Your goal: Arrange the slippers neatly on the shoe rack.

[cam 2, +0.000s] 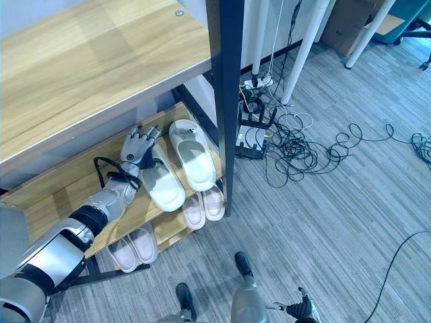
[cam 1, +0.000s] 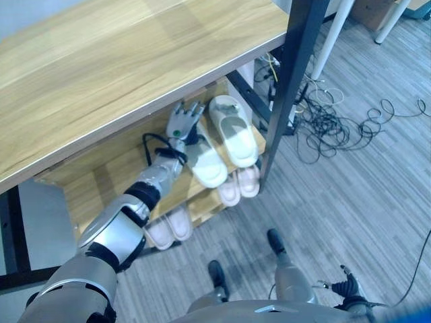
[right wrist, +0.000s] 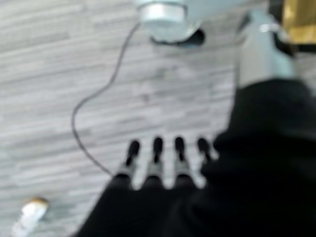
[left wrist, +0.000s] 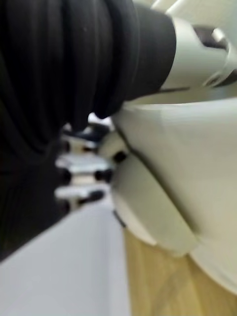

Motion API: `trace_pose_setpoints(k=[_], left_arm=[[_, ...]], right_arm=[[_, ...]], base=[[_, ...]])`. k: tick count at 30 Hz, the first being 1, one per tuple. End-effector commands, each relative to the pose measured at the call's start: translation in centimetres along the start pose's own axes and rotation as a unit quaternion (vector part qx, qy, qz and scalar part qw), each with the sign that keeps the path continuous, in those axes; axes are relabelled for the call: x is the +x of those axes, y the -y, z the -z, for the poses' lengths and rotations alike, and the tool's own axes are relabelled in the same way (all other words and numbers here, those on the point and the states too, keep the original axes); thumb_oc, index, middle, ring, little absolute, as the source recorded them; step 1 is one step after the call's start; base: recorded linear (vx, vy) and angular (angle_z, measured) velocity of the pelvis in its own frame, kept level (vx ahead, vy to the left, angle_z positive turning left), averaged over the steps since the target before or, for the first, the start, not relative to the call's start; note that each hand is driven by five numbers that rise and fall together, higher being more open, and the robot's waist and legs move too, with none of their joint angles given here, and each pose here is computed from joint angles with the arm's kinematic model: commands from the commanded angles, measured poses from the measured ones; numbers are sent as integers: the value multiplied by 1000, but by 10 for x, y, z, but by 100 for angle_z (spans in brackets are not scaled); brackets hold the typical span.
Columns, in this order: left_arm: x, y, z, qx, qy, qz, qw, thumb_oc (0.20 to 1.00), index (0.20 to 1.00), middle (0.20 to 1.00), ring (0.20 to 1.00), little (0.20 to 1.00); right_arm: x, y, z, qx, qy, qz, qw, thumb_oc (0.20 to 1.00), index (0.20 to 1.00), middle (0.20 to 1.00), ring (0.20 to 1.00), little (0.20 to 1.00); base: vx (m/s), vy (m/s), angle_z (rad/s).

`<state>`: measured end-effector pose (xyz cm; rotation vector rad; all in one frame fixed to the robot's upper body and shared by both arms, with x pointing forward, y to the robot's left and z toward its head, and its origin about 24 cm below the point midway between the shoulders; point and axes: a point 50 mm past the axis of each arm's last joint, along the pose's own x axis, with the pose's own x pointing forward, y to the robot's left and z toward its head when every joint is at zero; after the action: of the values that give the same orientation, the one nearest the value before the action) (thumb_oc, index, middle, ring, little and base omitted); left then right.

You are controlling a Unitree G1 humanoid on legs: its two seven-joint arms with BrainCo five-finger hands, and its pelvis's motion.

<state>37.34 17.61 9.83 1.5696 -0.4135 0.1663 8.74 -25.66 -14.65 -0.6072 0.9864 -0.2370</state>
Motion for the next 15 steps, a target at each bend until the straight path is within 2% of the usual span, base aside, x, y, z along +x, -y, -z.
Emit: trace_pose_setpoints(k=[1,9,15], left_arm=[[30,-38,18,9,-39,-74,996,1000,1000,1000,1000,1000],[24,-47,19,-40,-42,-110,992,1000,1000,1000,1000,1000],[6,-52,24,-121,-60,-149,980,1000,1000,1000,1000,1000]], right_arm=[[11,22,-13,5,17,36,999,1000,1000,1000,1000,1000],[9,15,-10,12,7,22,1000,1000,1000,1000,1000,1000],[7,8,-10,26,-4,12,1000,1000,1000,1000,1000,1000]], base=[[0,0,0],[0,0,0],[0,-2,6]])
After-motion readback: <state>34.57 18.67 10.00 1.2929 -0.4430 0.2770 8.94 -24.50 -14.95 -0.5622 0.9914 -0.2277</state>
